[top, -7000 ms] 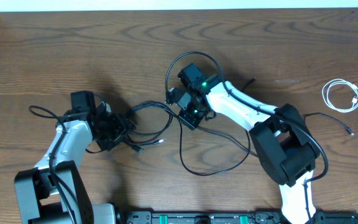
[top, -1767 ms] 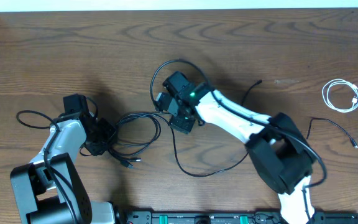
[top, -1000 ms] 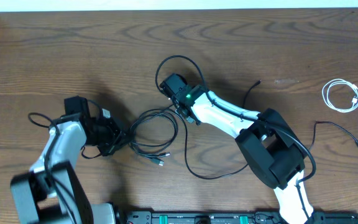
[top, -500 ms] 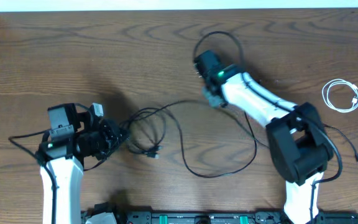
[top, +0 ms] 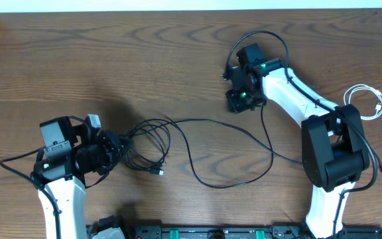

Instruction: Untangle cables

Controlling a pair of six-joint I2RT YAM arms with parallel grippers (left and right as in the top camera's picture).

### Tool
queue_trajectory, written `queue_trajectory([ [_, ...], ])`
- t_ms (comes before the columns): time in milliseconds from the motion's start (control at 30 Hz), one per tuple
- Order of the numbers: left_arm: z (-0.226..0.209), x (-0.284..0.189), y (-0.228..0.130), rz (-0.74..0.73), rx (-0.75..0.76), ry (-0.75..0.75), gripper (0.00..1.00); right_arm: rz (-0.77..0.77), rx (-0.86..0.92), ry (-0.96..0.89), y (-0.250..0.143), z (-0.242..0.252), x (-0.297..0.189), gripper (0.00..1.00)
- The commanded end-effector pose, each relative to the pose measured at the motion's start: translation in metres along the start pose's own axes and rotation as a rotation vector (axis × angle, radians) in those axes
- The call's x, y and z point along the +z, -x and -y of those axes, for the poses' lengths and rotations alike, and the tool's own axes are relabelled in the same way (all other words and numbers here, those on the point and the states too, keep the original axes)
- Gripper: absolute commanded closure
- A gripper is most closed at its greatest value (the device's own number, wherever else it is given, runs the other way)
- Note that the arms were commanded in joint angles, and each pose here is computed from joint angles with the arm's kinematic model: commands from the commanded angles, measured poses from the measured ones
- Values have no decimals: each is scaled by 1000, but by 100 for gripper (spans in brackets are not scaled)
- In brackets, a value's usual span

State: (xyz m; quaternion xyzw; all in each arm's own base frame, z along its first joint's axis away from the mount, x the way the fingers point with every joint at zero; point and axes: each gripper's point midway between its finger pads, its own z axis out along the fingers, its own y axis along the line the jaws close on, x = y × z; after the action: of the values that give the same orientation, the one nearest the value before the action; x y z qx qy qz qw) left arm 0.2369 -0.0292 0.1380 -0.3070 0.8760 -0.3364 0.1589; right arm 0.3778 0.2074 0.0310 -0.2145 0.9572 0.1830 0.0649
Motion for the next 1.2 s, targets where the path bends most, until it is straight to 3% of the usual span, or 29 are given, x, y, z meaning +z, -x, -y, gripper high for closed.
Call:
queue_trajectory([
  [0,8,3,-5,-41,8,-63,92,59,-46,614,7,-106,-42,32],
  [100,29,0,-10,-62,204,-190,93,33,20,740,9,-130,-52,25],
  [300,63,-12,-27,-85,487,-423,92,-38,271,738,19,-137,-50,28],
  [400,68,-14,-29,-79,538,-464,93,-65,390,675,21,-136,-41,36],
  [533,69,-14,-27,-72,549,-465,92,-71,473,569,21,-134,-26,59],
  [800,68,-14,-28,-75,544,-464,92,-103,552,528,18,-163,-11,76],
  [967,68,-14,-28,-75,544,-464,92,-92,617,429,14,-173,6,61],
  [1167,68,-14,-28,-76,543,-463,92,-34,718,338,21,-167,22,62],
])
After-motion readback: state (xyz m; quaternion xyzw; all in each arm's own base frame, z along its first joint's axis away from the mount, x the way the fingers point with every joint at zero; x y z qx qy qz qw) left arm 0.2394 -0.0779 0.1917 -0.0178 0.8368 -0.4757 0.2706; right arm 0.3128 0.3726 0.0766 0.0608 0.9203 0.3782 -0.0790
